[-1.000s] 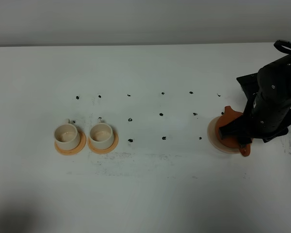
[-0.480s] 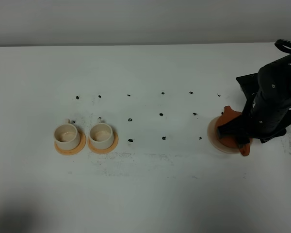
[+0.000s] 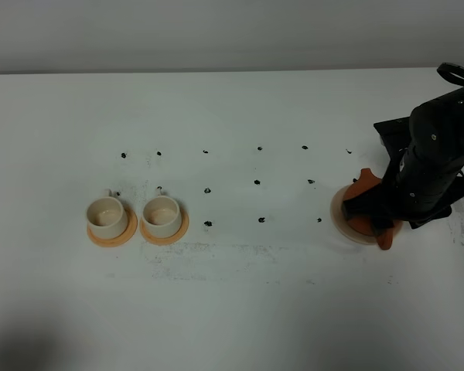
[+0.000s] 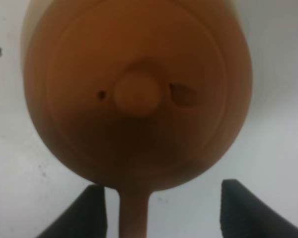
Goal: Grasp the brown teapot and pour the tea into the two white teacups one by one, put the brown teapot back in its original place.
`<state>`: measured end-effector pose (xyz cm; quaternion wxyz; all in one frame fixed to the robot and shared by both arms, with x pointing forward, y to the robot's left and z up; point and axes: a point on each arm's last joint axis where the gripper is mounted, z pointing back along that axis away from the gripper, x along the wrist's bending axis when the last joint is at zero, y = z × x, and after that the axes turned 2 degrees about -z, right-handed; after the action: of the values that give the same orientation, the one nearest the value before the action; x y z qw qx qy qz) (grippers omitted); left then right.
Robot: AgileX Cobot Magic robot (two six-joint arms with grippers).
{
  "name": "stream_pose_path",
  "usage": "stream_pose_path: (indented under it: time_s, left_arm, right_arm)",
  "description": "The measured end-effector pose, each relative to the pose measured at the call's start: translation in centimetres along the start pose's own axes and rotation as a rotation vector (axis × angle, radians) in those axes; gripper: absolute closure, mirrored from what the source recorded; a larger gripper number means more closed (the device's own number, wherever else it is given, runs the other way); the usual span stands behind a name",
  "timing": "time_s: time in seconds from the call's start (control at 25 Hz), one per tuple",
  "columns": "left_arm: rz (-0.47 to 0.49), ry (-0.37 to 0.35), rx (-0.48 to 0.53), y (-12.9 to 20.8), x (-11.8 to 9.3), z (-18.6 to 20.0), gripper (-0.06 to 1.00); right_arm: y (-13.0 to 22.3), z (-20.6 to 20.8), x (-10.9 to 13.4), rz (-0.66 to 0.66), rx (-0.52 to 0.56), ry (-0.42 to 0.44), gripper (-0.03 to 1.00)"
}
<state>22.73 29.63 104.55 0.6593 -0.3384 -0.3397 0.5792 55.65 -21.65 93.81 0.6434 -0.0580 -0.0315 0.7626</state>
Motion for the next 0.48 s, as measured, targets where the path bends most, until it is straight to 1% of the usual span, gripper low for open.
stream_pose_path:
  time_s: [0.32,0.48]
  left_arm:
    - [0.0,0.0,0.0,0.0,0.0,0.0,0.36]
    - [0.0,0.0,0.0,0.0,0.0,0.0,0.36]
  right_arm:
    - [-0.07,-0.02,0.29,-0.03,-0.006,-0.032,0.47]
    - [-0.08,-0.02,0.31,-0.031,-0.007,-0.034,0.48]
